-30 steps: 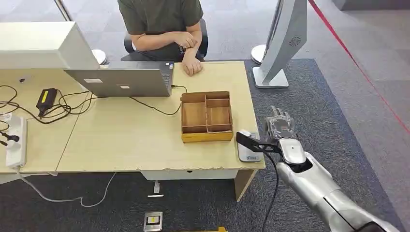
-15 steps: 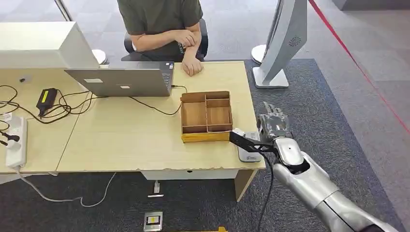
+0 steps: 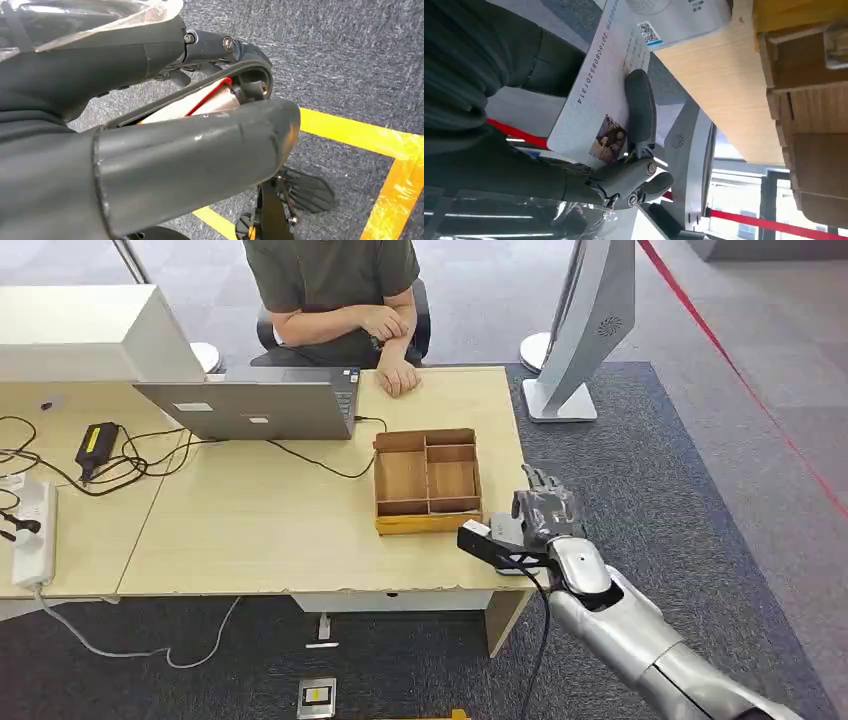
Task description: Pass the card to the sensor for recognition and then transmit it.
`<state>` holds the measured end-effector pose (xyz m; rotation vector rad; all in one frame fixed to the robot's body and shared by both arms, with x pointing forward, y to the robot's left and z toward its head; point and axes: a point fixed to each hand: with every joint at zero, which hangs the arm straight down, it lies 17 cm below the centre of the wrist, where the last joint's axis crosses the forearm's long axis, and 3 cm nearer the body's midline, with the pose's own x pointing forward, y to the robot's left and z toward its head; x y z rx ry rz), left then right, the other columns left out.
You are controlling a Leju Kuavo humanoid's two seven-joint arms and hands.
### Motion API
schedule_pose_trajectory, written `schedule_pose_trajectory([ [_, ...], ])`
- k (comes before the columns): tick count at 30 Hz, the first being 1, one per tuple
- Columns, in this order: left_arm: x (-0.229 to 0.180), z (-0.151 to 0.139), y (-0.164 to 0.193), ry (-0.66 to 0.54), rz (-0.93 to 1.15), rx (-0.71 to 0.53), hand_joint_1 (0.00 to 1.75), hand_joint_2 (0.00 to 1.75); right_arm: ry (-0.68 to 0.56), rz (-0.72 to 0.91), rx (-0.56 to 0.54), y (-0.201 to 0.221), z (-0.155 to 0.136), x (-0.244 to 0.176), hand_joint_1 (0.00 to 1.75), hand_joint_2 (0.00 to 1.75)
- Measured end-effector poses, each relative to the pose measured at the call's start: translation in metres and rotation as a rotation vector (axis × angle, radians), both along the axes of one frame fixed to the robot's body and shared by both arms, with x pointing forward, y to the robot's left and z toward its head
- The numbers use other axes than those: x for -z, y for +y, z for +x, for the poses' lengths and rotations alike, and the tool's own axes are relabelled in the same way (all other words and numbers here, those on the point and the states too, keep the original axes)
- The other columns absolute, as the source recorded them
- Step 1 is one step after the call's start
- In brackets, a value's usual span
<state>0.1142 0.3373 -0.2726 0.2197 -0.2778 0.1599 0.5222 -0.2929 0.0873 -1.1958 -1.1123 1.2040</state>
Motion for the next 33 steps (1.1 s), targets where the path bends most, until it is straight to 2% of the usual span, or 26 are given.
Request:
schedule_pose_trajectory([
  [14,0.000,-0.001,0.000,0.005,-0.001,-0.002,0.00,0.00,0.056,0.002,0.002,0.006,-0.011,0.027,1.75,1.75],
  [33,0.000,-0.001,-0.001,0.007,-0.003,0.006,0.00,0.00,0.044,-0.017,0.074,-0.024,-0.006,0.005,1.75,1.75],
])
